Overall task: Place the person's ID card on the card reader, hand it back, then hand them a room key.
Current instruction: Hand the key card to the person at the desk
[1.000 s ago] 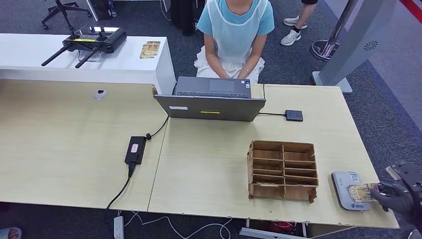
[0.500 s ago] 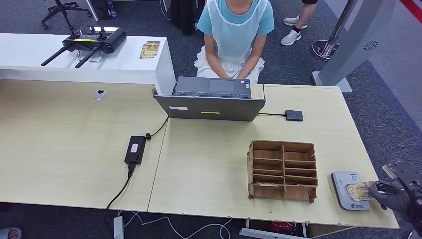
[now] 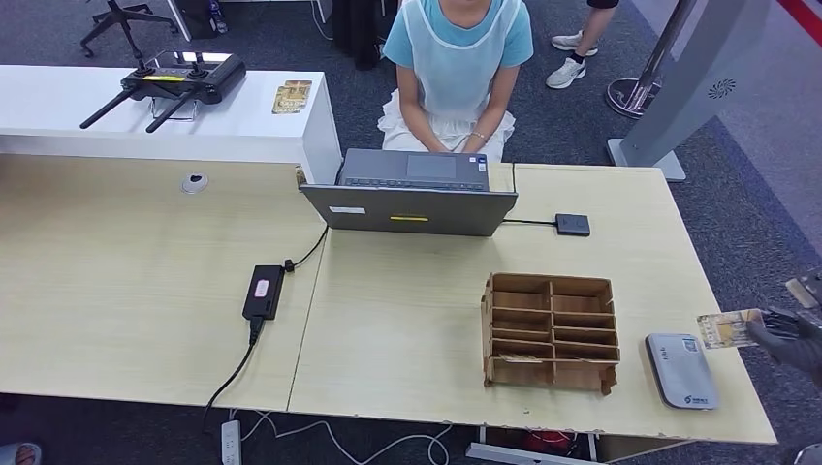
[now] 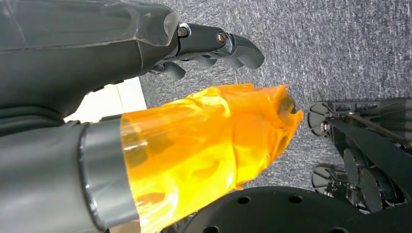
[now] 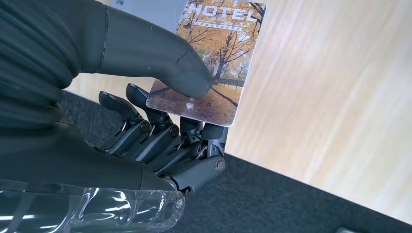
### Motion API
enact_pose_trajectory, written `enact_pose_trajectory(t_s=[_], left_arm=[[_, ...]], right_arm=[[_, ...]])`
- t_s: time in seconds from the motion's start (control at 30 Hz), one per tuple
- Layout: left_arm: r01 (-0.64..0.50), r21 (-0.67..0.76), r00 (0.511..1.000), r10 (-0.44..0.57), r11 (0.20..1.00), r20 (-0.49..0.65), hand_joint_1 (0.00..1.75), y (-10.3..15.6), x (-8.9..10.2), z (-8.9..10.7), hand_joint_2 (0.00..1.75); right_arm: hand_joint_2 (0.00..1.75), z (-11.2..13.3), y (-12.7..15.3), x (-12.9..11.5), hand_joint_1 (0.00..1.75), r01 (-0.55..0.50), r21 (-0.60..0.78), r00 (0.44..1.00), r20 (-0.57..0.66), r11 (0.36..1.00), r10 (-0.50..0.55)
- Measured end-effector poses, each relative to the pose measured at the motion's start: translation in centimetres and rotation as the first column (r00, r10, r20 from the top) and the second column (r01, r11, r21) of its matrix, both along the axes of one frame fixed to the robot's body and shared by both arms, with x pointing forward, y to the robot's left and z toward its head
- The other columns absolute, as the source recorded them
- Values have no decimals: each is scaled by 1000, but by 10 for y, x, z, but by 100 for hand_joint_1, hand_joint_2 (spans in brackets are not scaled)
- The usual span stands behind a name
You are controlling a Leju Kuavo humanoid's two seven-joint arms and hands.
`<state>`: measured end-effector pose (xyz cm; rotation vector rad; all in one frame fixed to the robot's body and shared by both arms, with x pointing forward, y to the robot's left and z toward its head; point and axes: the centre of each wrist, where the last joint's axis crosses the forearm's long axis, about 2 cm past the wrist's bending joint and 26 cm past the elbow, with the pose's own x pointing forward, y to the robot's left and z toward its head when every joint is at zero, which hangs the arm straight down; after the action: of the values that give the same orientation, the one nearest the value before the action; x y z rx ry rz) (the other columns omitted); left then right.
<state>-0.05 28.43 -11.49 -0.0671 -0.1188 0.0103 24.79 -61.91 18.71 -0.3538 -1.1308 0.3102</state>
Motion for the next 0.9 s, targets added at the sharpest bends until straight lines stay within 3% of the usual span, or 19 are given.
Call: enact_pose_trajectory(t_s=[0.37,0.6,0.9], left_arm=[[-12,-3,1000,12,1000,1,0,0,0,0,0],[-9,-7,1000,9,1000,7,0,-1,2,0,0],[15,-15,1000,-14,1000,26,0,-4,11,1,0]], right_arm=[[175,56,0,24,175,-64,-64,987,146,996,73],[175,94,21,55,175,-134,-184,956,233,974,175],[175,144,65,105,175,-160,-428,880,346,890,324]])
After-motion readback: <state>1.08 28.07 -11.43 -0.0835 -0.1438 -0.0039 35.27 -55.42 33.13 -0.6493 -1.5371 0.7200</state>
